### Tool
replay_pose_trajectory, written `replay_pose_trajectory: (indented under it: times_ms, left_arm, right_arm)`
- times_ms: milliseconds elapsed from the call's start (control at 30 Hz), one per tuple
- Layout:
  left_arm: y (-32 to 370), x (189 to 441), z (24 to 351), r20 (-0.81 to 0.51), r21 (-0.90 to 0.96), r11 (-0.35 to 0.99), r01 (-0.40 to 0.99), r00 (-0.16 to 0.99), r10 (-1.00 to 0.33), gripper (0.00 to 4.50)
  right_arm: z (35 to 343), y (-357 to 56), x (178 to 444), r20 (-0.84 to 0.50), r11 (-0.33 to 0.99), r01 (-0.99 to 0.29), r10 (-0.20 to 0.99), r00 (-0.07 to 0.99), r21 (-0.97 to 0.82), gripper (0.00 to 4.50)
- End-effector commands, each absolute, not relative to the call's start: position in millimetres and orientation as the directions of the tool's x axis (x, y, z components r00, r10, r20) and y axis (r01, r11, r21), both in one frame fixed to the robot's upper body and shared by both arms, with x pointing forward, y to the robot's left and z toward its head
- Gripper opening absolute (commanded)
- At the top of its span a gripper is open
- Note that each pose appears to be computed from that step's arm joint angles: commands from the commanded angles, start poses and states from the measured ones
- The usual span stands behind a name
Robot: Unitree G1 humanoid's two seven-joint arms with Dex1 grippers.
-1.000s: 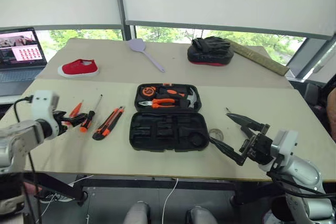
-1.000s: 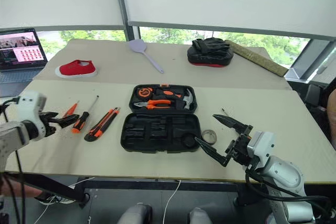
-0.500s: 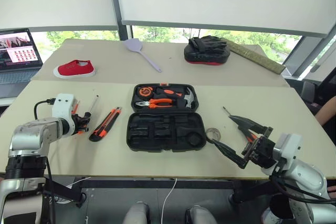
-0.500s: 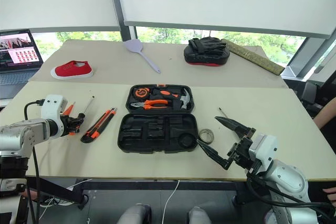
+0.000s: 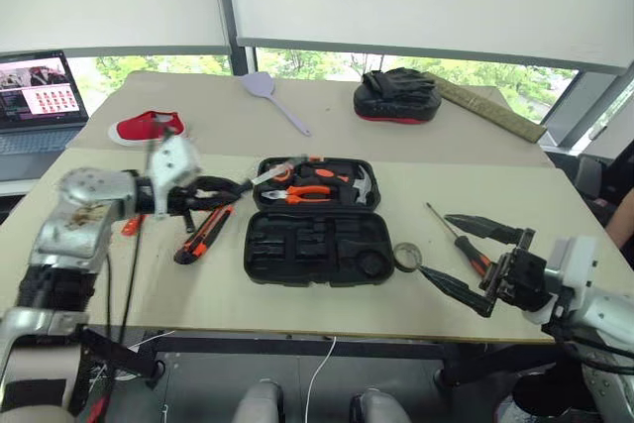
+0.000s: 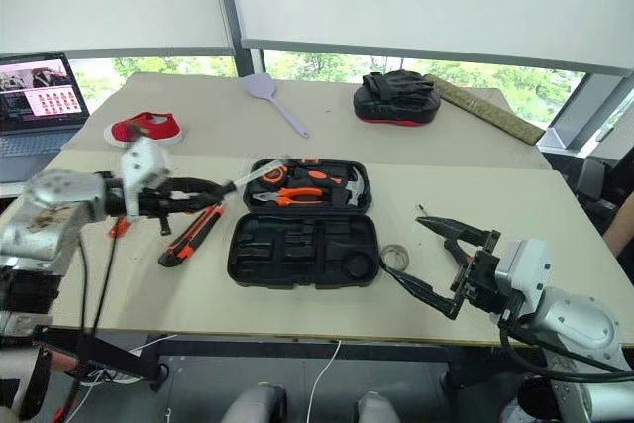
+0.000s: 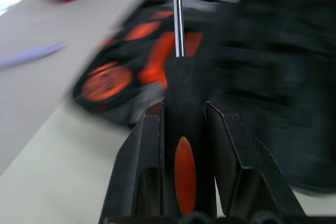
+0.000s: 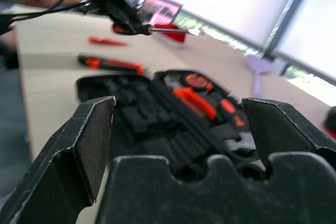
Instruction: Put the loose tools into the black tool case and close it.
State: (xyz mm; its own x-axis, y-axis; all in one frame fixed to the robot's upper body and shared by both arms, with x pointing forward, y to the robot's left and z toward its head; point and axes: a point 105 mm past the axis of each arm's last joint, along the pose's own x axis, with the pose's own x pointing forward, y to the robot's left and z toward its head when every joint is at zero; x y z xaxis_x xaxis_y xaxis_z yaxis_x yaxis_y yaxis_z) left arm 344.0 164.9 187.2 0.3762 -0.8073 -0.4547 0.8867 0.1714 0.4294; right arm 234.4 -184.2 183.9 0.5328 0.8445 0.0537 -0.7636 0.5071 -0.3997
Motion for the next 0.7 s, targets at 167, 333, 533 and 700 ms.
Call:
replay_pose_trajectory:
  times_ms: [167, 333, 533, 700]
  left_arm:
    - [124.5, 372.3, 155.2, -0.639, 0.585, -0.071, 0.808, 0.405, -0.654, 0.75]
    - [114.8, 386.7, 148.9, -0.630, 0.607, -0.047, 0.794, 0.444, -0.637, 0.75]
    - [106.3, 392.5, 149.1, -0.599, 0.595, 0.009, 0.803, 0.451, -0.661, 0.75]
    - [112.1, 393.8, 140.8, -0.634, 0.598, -0.015, 0.802, 0.461, -0.621, 0.75]
  right_arm:
    - [195.6, -184.5, 239.0, 0.040, 0.470, -0.769, 0.863, 0.504, -0.433, 4.50]
    - [191.4, -182.1, 236.0, 0.046, 0.482, -0.763, 0.856, 0.514, -0.431, 4.50]
    - [188.6, -180.6, 231.2, 0.058, 0.505, -0.752, 0.844, 0.534, -0.423, 4.50]
    - [186.6, -178.8, 228.9, 0.060, 0.513, -0.751, 0.839, 0.540, -0.416, 4.50]
